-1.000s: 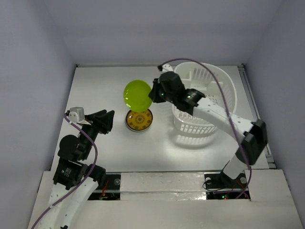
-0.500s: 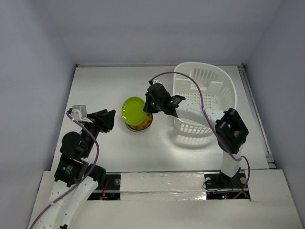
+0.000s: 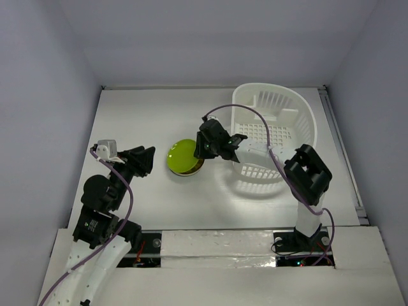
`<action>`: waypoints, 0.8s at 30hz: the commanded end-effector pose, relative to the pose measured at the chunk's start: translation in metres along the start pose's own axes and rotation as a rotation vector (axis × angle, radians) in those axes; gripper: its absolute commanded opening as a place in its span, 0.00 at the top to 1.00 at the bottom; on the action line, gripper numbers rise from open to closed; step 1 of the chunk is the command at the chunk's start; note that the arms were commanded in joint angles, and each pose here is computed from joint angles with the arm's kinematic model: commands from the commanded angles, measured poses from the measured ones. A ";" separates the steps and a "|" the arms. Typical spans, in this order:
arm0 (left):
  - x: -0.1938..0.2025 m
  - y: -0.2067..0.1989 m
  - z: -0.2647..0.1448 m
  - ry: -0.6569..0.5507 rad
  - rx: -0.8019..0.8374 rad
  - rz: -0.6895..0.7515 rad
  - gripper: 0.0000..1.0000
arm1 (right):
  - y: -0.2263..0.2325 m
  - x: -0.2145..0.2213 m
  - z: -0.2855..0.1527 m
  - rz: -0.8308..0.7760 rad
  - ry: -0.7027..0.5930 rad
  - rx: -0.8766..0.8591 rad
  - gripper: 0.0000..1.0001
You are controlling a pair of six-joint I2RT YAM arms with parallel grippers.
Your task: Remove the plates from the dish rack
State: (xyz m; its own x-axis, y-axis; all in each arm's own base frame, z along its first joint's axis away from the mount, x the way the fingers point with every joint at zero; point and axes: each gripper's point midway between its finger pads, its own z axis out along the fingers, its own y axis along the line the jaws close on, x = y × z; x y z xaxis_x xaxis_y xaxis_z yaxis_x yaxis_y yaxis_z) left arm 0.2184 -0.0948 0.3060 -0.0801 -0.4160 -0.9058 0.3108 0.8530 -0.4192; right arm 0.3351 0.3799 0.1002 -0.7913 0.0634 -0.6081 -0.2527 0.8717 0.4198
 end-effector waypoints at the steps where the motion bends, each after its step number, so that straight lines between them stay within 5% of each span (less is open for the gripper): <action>1: -0.021 -0.012 -0.002 -0.059 0.039 -0.003 0.58 | 0.005 -0.004 -0.003 -0.016 -0.020 -0.024 0.63; 10: -0.022 -0.012 -0.002 -0.059 0.039 -0.003 0.50 | 0.018 -0.020 -0.035 -0.080 -0.085 -0.013 0.30; 14: -0.022 -0.012 -0.001 -0.058 0.037 -0.005 0.29 | 0.034 -0.044 -0.065 -0.111 -0.168 -0.006 0.15; 17: -0.023 -0.012 -0.002 -0.059 0.038 -0.003 0.18 | 0.052 -0.066 -0.105 -0.131 -0.291 -0.040 0.15; 18: -0.024 -0.013 -0.002 -0.063 0.040 -0.003 0.16 | 0.061 -0.082 -0.138 -0.117 -0.372 -0.079 0.17; 20: -0.025 -0.012 -0.003 -0.071 0.037 -0.004 0.11 | 0.057 -0.093 -0.166 -0.108 -0.474 -0.087 0.42; 22: -0.027 -0.011 -0.004 -0.081 0.030 -0.006 0.09 | 0.050 -0.113 -0.222 -0.064 -0.599 -0.119 0.89; 23: -0.028 -0.010 -0.005 -0.084 0.024 -0.008 0.08 | 0.033 -0.113 -0.232 -0.047 -0.640 -0.077 1.00; 24: -0.029 -0.010 -0.005 -0.087 0.021 -0.010 0.07 | 0.024 -0.115 -0.247 -0.037 -0.677 -0.066 1.00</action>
State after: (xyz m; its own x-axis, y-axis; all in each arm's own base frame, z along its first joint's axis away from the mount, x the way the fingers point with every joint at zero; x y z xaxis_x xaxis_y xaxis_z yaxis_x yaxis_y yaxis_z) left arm 0.2182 -0.0938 0.3068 -0.0753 -0.4181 -0.9053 0.3079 0.8537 -0.4200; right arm 0.2775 0.3254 0.3006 -0.4420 0.2134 -0.8713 -0.4067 0.8181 0.4066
